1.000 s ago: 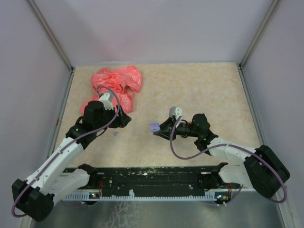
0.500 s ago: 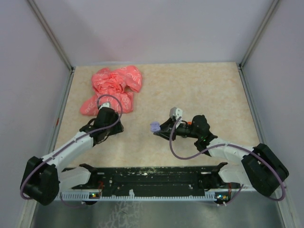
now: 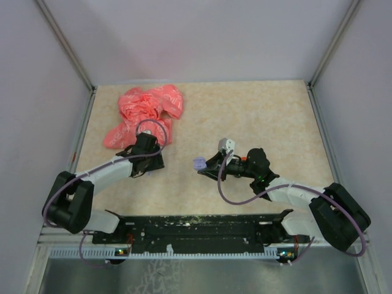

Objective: Insert the wireless bluetooth earbuds into the charging case
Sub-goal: Pick up the earbud from the center of the board.

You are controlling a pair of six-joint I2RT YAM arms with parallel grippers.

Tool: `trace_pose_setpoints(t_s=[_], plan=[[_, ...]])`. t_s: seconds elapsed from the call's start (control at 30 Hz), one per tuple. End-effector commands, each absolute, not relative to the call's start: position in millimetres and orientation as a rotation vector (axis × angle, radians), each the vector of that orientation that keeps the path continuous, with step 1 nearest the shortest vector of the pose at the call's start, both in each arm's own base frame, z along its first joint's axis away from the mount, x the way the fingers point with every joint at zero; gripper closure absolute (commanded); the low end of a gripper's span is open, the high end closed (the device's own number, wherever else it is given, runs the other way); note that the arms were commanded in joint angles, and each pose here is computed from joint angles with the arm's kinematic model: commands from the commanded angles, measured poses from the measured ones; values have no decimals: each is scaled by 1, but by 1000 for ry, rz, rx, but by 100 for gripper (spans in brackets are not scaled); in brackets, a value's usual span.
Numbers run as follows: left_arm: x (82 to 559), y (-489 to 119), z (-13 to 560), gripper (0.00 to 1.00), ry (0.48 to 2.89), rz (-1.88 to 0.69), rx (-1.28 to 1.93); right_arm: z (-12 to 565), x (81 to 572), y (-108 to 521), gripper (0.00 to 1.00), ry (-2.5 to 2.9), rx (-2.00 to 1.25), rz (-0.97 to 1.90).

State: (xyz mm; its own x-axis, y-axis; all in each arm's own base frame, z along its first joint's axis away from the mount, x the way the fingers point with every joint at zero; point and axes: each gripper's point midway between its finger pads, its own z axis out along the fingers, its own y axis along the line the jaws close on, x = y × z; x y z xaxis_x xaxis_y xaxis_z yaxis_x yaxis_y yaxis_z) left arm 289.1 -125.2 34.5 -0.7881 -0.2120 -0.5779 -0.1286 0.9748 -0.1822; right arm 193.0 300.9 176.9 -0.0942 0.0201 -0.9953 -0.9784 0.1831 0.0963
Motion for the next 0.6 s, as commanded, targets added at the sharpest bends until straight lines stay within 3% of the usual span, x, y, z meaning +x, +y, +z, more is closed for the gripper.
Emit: trace_pose_setpoints(t_s=[0.0,0.33,0.57], plan=[[284,-131,33,38,2538,-212,-224,189,193,303,100,1288,-1013,1142],[256,-123,36,40,2590,-219,-236,190,192,304,100,1284,-1015,1146],[267,-120,73,40,2477,-226,-212,192,191,303,100,1280,-1015,1151]])
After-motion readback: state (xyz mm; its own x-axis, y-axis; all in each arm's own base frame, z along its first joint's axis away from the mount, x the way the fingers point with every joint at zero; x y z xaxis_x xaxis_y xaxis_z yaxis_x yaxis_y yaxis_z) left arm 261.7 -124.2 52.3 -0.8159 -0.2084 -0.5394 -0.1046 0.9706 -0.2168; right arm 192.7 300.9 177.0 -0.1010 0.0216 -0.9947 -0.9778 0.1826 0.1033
